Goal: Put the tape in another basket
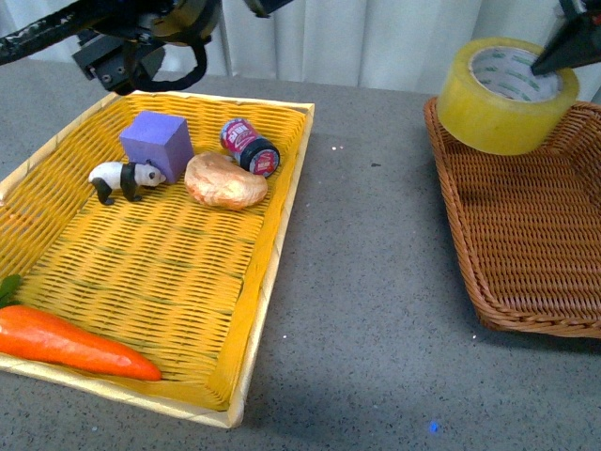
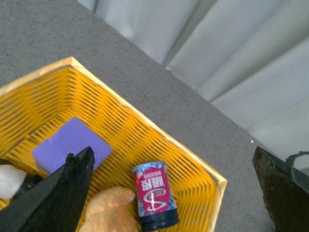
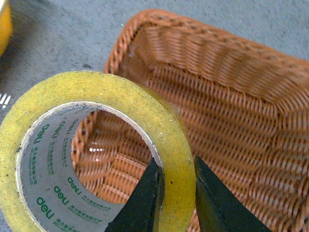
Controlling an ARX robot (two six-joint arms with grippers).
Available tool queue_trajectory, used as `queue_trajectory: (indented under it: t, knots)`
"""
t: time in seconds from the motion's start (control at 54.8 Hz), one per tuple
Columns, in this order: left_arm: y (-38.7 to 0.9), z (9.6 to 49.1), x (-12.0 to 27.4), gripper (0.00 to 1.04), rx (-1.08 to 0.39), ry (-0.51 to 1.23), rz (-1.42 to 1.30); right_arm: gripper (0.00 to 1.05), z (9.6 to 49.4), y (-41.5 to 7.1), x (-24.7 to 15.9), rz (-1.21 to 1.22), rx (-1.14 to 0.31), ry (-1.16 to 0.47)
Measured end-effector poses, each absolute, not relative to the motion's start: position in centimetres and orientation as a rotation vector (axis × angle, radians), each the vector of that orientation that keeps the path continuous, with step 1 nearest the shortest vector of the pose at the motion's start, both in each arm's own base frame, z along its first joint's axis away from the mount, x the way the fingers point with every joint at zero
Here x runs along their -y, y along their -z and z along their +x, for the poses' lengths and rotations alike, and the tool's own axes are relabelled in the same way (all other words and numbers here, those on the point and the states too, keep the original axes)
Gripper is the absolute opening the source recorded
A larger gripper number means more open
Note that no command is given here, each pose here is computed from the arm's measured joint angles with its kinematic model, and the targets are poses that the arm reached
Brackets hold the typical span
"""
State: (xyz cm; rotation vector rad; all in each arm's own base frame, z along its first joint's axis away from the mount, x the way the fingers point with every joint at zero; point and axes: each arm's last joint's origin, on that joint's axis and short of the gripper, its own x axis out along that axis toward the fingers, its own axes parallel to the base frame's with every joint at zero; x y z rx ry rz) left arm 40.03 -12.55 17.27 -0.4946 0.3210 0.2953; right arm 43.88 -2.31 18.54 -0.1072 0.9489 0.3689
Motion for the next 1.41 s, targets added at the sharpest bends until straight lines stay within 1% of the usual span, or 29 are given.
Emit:
queue_trajectory:
  t: [0.073,0.219,0.511,0.548,0.584,0.767,0.803,0.858,0.949,0.967,1.004,1.04,1.095,1.113,1.15,1.168,1.205,1.278,1.314,1.332,1.405]
  knots:
    - [-17.2,40.1,11.2,0.98,-0.322,-0.339,-0.511,0.14,42.9,-17.0,3.6,-0.086,-0.983,-0.324]
    - [-17.2,40.0,10.3,0.98,-0.328,-0.384,-0.528,0.14,41.7,-14.9,4.9,-0.062,-1.039,-0.285]
    - [-18.1,39.7,10.0,0.98,-0.312,-0.413,-0.531,0.14,41.9,-12.2,5.5,-0.059,-1.08,-0.257]
    - [-18.1,39.7,10.0,0.98,-0.312,-0.418,-0.531,0.18,42.0,-12.2,5.5,-0.061,-1.072,-0.256]
    - [-18.2,39.6,9.9,0.98,-0.31,-0.423,-0.531,0.26,42.1,-12.2,5.5,-0.054,-1.059,-0.25]
    - [-19.2,39.1,9.6,0.98,-0.283,-0.446,-0.523,0.52,41.7,-13.4,5.8,-0.062,-0.966,-0.205]
    - [-19.6,39.0,9.4,0.98,-0.267,-0.451,-0.522,0.59,41.4,-14.0,5.8,-0.073,-0.932,-0.182]
    - [-20.1,38.9,9.2,0.98,-0.251,-0.451,-0.519,0.66,41.0,-14.7,5.8,-0.085,-0.896,-0.164]
    - [-21.0,38.7,8.6,0.98,-0.215,-0.468,-0.524,0.82,40.0,-16.7,6.0,-0.093,-0.815,-0.123]
    - [-21.0,38.6,8.5,0.98,-0.211,-0.47,-0.522,0.84,39.9,-16.9,6.0,-0.09,-0.806,-0.116]
    - [-21.3,38.5,8.3,0.98,-0.194,-0.474,-0.516,0.91,39.4,-17.8,6.1,-0.087,-0.757,-0.095]
    - [-21.5,38.5,8.1,0.98,-0.199,-0.456,-0.503,0.96,39.0,-18.4,6.1,-0.076,-0.723,-0.082]
    - [-21.7,37.6,7.2,0.86,-0.144,-0.212,-0.436,0.87,37.9,-18.9,5.9,-0.051,-0.472,-0.03]
    - [-21.6,37.4,7.1,0.84,-0.133,-0.178,-0.417,0.85,37.7,-19.0,5.9,-0.041,-0.432,-0.02]
    - [-21.5,36.1,6.5,0.77,-0.084,-0.082,-0.343,0.78,36.6,-18.9,5.6,-0.033,-0.295,0.003]
    - [-21.5,35.8,6.3,0.75,-0.071,-0.065,-0.32,0.77,36.3,-18.9,5.5,-0.034,-0.265,0.007]
    - [-21.4,34.4,5.8,0.68,-0.03,-0.019,-0.232,0.69,34.9,-18.6,5.1,-0.028,-0.169,0.015]
    - [-21.3,32.5,5.0,0.57,0.008,0.002,-0.133,0.59,32.8,-18.4,4.4,-0.023,-0.071,0.015]
    - [-21.1,31.3,4.6,0.5,0.015,0.006,-0.1,0.52,31.6,-18.5,3.9,-0.022,-0.029,0.011]
    - [-21.0,31.1,4.5,0.48,0.017,0.006,-0.093,0.5,31.3,-18.6,3.8,-0.022,-0.022,0.01]
    - [-20.4,29.4,3.9,0.36,0.013,0.009,-0.054,0.37,29.5,-18.7,3.1,-0.019,0.006,0.008]
